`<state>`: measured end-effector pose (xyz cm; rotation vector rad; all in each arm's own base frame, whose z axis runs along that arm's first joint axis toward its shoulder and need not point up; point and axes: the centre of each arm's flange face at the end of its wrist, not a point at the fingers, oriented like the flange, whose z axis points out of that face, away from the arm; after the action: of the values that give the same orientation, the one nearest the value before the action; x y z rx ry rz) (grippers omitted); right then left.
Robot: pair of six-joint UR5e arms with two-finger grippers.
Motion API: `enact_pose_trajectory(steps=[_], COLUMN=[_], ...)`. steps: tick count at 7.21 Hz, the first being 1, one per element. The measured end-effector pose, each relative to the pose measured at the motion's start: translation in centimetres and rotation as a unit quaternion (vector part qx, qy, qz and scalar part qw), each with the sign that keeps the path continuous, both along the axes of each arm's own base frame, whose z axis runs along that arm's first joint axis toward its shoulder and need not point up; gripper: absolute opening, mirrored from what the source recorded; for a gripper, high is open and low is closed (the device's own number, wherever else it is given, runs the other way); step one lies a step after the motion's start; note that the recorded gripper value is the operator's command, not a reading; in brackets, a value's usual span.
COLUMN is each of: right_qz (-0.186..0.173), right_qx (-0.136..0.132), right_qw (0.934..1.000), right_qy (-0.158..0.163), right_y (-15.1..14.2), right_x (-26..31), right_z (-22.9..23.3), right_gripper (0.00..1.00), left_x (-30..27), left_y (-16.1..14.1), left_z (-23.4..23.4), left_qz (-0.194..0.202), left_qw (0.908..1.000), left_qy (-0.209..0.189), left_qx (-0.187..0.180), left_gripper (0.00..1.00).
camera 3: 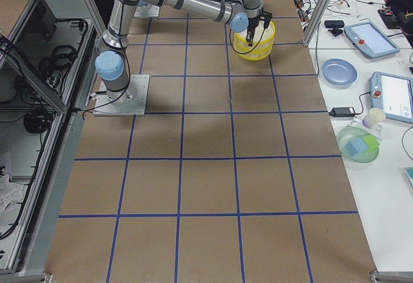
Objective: Stack buns with steamer
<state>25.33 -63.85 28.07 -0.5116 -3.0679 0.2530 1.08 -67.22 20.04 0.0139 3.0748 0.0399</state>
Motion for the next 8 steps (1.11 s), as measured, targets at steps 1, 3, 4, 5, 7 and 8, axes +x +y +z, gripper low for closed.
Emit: enact_pose_trajectory(steps=[1,3,4,5,7,8], right_qz=[0.0,0.0,0.001,0.002,0.011,0.025], right_qx=[0.001,0.004,0.009,0.01,0.01,0.002], right_qw=[1.0,1.0,1.0,0.9999,0.9999,0.9997], right_qy=[0.001,0.002,0.004,0.004,0.005,0.005], right_y=[0.0,0.1,0.3,0.6,1.1,1.6], right_x=[0.1,0.2,0.3,0.4,0.3,0.0], right_z=[-0.2,-0.7,-1.3,-1.3,-0.6,1.7], right_gripper=[0.0,1.0,1.0,1.0,1.0,1.0], left_x=[0.1,0.2,0.1,-0.1,-1.3,-2.2], left_y=[-0.3,-0.8,-0.9,-0.9,-0.4,-0.1], left_z=[0.4,2.5,3.8,5.4,8.7,10.2], left_qz=[-0.004,-0.004,0.001,0.014,0.053,0.07], left_qw=[1.0,0.9997,0.9994,0.9987,0.9954,0.9931], left_qy=[-0.001,-0.002,-0.002,0.003,0.019,0.031], left_qx=[-0.004,-0.023,-0.035,-0.049,-0.077,-0.088], left_gripper=[0.0,0.0,0.0,0.0,0.0,0.0])
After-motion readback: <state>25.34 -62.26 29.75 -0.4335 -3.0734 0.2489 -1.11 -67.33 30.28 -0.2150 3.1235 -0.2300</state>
